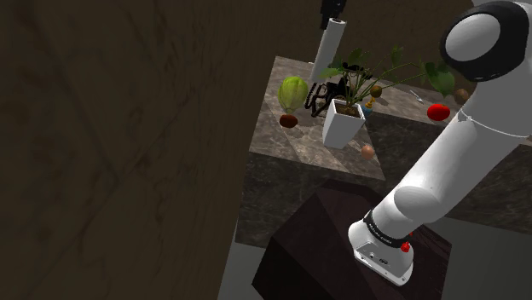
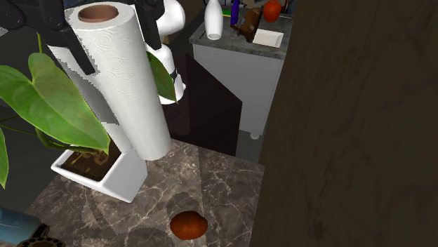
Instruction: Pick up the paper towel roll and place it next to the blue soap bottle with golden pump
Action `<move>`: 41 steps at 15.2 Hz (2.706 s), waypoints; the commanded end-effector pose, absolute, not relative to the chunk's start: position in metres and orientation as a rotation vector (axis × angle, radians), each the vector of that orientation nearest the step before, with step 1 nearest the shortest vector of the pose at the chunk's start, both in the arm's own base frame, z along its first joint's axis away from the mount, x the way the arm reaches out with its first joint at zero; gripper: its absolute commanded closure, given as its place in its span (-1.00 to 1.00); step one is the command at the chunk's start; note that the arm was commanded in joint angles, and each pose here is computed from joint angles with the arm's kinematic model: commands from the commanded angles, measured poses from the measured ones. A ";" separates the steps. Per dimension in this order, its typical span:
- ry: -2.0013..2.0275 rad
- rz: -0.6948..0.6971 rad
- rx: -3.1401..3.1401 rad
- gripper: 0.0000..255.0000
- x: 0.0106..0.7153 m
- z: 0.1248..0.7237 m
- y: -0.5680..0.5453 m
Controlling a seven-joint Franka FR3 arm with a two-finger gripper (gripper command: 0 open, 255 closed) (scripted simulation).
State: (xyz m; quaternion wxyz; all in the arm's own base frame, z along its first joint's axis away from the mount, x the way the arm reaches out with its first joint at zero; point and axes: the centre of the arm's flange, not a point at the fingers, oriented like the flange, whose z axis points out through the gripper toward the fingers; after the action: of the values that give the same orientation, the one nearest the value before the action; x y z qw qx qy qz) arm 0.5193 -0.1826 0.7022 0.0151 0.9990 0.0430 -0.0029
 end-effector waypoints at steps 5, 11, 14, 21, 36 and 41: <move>0.136 -0.009 3.109 1.00 0.467 0.699 -0.242; 0.136 -0.009 3.109 1.00 0.416 0.700 -0.302; 0.136 -0.009 3.109 1.00 0.390 0.700 -0.332; 0.136 -0.009 3.109 1.00 0.330 0.700 -0.403; 0.136 -0.009 3.109 1.00 0.278 0.653 -0.465; 0.136 -0.009 3.109 1.00 0.278 0.627 -0.465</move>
State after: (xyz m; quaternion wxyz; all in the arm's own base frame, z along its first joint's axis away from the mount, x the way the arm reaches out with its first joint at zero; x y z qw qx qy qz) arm 0.2773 -0.4646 0.6325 0.0147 0.9989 0.0435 -0.0031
